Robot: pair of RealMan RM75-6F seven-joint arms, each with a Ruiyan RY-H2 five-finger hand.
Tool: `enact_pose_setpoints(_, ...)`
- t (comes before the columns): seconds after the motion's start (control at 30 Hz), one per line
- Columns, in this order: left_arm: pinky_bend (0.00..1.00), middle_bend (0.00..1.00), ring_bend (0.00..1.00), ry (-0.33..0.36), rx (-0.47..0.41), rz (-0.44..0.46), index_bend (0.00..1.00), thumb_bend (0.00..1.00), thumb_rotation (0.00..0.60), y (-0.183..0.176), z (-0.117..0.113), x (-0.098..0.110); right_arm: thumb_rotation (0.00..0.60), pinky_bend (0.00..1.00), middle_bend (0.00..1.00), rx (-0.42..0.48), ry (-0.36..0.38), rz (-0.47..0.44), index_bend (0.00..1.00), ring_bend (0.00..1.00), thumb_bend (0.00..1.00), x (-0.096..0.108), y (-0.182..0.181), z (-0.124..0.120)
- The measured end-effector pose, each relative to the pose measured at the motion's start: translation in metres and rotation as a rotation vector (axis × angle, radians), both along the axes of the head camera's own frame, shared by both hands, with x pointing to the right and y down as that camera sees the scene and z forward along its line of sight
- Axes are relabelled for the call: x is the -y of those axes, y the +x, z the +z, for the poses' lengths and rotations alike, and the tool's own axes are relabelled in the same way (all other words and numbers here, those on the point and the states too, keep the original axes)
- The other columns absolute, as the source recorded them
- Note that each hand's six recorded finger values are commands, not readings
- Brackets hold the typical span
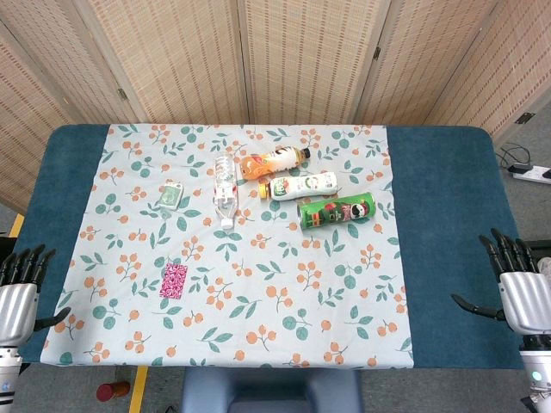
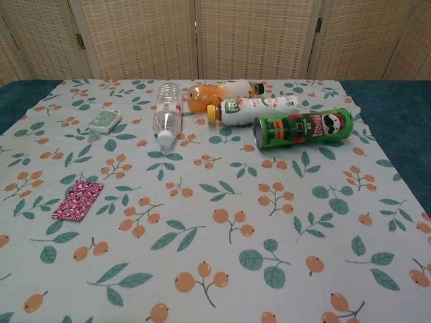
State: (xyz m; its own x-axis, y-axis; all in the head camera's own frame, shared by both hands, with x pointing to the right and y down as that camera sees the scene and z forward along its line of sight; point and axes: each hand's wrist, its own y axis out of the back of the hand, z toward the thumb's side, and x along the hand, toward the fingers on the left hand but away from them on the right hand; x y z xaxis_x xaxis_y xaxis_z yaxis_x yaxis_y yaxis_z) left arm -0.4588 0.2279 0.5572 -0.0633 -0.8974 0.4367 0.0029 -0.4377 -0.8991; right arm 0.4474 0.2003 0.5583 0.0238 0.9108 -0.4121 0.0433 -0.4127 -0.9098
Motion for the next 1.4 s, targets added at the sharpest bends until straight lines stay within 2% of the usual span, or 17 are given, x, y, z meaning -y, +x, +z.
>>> enact_pose_setpoints(0.8, 0.00, 0.10, 0.05, 0.004, -0.006, 0.026, 0.17, 0.11, 0.600, 0.006, 0.008, 0.000, 0.329, 0.00, 0.00, 0.008, -0.022, 0.001, 0.00, 0.00, 0.16, 0.002, 0.000, -0.006)
enact_pose_setpoints(1.03, 0.00, 0.11, 0.06, -0.009, -0.073, 0.144, 0.22, 0.12, 0.600, 0.033, 0.015, 0.011, 0.362, 0.00, 0.00, 0.016, 0.006, 0.002, 0.00, 0.00, 0.16, 0.005, -0.001, -0.010)
enact_pose_setpoints(1.17, 0.00, 0.12, 0.07, -0.049, -0.135, 0.229, 0.24, 0.14, 0.600, 0.055, 0.025, 0.019, 0.468, 0.00, 0.00, 0.017, 0.019, 0.009, 0.00, 0.00, 0.16, 0.006, -0.001, -0.013)
enact_pose_setpoints(1.37, 0.00, 0.12, 0.07, -0.122, -0.202, 0.377, 0.25, 0.14, 0.599, 0.093, 0.040, 0.028, 0.471, 0.00, 0.00, 0.021, 0.024, 0.015, 0.00, 0.00, 0.16, 0.004, 0.000, -0.016)
enact_pose_setpoints(1.4, 0.00, 0.12, 0.07, -0.134, -0.213, 0.397, 0.25, 0.14, 0.584, 0.099, 0.042, 0.029, 0.470, 0.00, 0.00, 0.021, 0.024, 0.017, 0.00, 0.00, 0.16, 0.004, 0.000, -0.016)
